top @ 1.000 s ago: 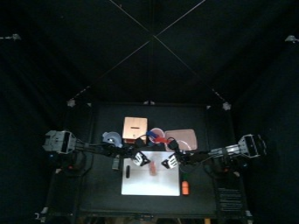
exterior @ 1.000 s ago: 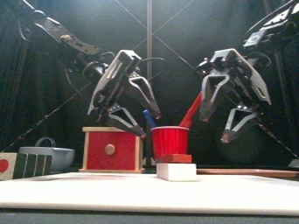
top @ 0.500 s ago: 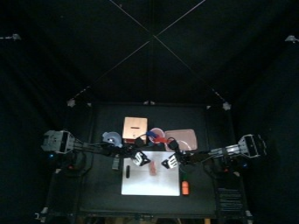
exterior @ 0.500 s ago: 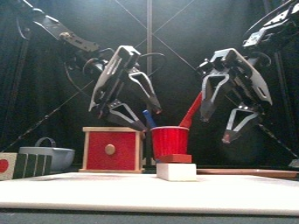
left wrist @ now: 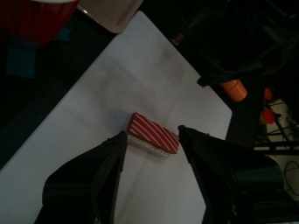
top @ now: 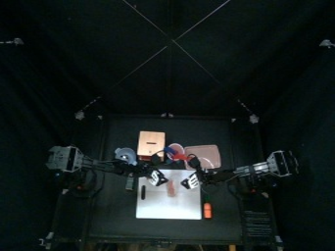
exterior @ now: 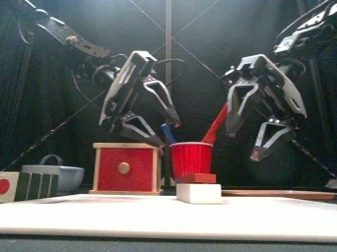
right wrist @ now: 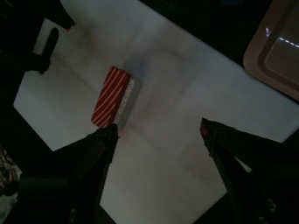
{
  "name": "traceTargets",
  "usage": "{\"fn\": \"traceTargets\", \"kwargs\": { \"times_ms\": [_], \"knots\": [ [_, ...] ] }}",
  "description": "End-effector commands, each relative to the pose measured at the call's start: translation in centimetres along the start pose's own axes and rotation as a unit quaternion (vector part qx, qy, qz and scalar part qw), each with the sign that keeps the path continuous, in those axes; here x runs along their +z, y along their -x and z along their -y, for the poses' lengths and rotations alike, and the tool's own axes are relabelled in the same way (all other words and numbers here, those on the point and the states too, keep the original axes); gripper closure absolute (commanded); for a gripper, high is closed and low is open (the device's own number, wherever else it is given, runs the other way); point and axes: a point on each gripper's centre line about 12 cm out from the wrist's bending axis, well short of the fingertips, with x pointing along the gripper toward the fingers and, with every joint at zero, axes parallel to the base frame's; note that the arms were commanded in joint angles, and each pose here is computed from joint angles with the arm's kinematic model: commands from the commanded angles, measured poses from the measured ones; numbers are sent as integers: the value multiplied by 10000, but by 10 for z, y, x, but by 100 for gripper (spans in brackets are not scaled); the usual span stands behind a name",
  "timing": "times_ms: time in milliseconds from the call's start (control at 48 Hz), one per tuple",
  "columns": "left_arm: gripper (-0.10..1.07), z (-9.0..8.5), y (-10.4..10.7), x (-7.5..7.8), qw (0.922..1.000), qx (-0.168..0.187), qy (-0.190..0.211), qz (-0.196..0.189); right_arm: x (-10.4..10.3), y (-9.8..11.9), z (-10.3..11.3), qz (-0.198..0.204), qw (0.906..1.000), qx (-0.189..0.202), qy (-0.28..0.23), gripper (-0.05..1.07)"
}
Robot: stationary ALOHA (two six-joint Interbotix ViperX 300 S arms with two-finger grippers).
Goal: Grab salmon sushi
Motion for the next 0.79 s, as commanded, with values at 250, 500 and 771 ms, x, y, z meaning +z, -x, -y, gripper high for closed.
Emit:
{"fn": "traceTargets", "kwargs": {
  "times_ms": [250, 500, 771],
  "knots": [
    [11, 6, 6, 10, 9993, -135, -233, 256, 4, 6, -7, 66, 9998, 168, -25, -1],
    [12, 11, 10, 15, 9974, -274, -378, 553, 0, 8, -17, 13, 9995, 311, -6, -1],
    [12, 7, 19, 14, 9948, -349, -508, 814, -4, 4, -28, -116, 9991, 370, -178, -1]
  ]
}}
